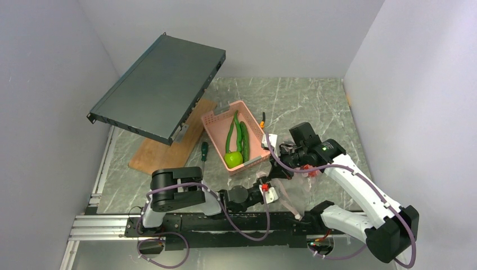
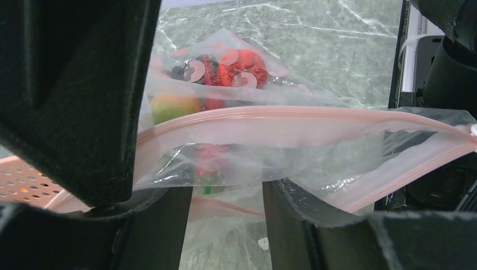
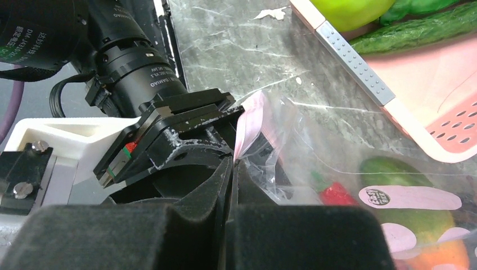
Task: Open the zip-top bag and remove the fake food
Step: Pick up the fake fruit from the zipper food storage bag.
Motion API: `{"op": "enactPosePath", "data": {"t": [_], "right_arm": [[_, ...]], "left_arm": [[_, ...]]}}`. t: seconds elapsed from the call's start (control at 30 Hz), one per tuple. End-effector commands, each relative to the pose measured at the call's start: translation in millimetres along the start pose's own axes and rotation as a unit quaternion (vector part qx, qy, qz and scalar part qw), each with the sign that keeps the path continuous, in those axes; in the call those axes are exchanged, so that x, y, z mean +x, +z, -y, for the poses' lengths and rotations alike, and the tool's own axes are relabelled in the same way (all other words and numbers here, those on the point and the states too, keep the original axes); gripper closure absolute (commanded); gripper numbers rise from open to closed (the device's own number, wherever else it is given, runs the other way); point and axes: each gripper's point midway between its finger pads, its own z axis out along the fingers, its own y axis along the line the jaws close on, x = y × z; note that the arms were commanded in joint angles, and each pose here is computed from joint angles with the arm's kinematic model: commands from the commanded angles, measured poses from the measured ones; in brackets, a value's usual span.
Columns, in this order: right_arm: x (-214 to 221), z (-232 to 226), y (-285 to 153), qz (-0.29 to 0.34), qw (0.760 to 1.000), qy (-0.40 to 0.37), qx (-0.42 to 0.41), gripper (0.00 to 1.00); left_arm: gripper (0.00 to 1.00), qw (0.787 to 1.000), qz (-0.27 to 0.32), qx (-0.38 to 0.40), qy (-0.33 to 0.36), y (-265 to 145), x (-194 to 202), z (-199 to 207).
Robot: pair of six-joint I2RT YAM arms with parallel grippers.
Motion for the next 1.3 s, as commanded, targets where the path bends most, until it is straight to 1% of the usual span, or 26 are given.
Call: {"op": "enactPosePath", "data": {"t": [0.0,0.07,0.13,0.27,0.3,0.37,0.43,0.53,0.63,0.73,0.83,0.87,0.9,0.93,1.0,1.03,1.1,1.2,1.27], "right_arm": [[-6.3,-3.4,-2.1,0.017,1.000,-0.014,-0.001,1.00],[-6.5,0.4,-2.4,0.017,1.000,-0.013,0.010,1.00],[-6.9,1.8,-2.0,0.016,1.000,-0.014,0.012,1.00],[-8.5,0.2,-1.8,0.017,1.000,-0.012,0.005,1.00],[-8.7,-0.8,-2.2,0.019,1.000,-0.011,0.003,1.00],[-8.7,-2.4,-2.5,0.020,1.000,-0.012,0.000,1.00],[-8.8,-2.6,-2.4,0.021,1.000,-0.012,0.000,1.00],[-9.1,-2.4,-4.0,0.020,1.000,-0.012,0.003,1.00],[-10.6,-0.9,-6.9,0.021,1.000,-0.014,0.011,1.00],[-12.0,0.0,-10.2,0.025,0.999,-0.016,0.017,1.00],[-12.4,-2.5,-11.7,0.028,0.999,-0.020,0.011,1.00],[-12.7,-4.5,-12.8,0.029,0.999,-0.020,0.006,0.93],[-13.7,-5.7,-15.1,0.030,0.999,-0.023,0.003,0.82],[-15.2,-6.9,-17.9,0.030,0.999,-0.026,0.002,0.68],[-18.2,-5.7,-27.2,0.029,0.999,-0.037,0.013,0.49],[-18.8,-3.4,-31.8,0.026,0.999,-0.042,0.023,0.44],[-17.2,3.9,-42.2,0.019,0.997,-0.050,0.053,0.39],[-9.9,20.5,-58.4,0.013,0.993,-0.057,0.102,0.33],[3.2,38.9,-67.6,-0.003,0.989,-0.053,0.137,0.31]], "left_arm": [[0.48,0.998,0.027,-0.021,-0.055,1.6,-14.5,-7.4],[0.46,0.995,0.050,-0.026,-0.087,-6.6,-29.7,-12.2],[0.44,0.992,0.059,-0.034,-0.105,-10.8,-35.7,-16.6],[0.41,0.994,0.028,-0.061,-0.092,1.6,-23.2,-21.7],[0.40,0.993,0.027,-0.072,-0.089,5.5,-18.4,-23.3],[0.38,0.992,0.041,-0.085,-0.081,10.1,-17.8,-26.8],[0.38,0.993,0.044,-0.082,-0.070,17.6,-15.1,-25.5],[0.38,0.997,0.014,-0.067,-0.048,30.0,0.3,-18.6],[0.39,0.997,-0.022,-0.068,-0.034,32.8,24.1,-16.7],[0.39,0.995,-0.056,-0.079,-0.039,26.3,53.4,-19.5],[0.39,0.992,-0.078,-0.082,-0.052,21.0,73.3,-22.7],[0.39,0.992,-0.081,-0.081,-0.056,20.0,76.6,-23.4],[0.39,0.992,-0.083,-0.080,-0.058,18.7,78.9,-24.0],[0.39,0.992,-0.083,-0.078,-0.061,18.0,79.1,-24.4],[0.39,0.992,-0.084,-0.071,-0.063,16.1,79.1,-23.9],[0.38,0.992,-0.085,-0.069,-0.064,14.8,79.3,-23.6],[0.38,0.992,-0.083,-0.065,-0.068,11.2,78.5,-22.8],[0.38,0.992,-0.076,-0.056,-0.079,5.6,76.6,-20.0],[0.38,0.992,-0.073,-0.051,-0.085,2.4,75.7,-18.6]]}}
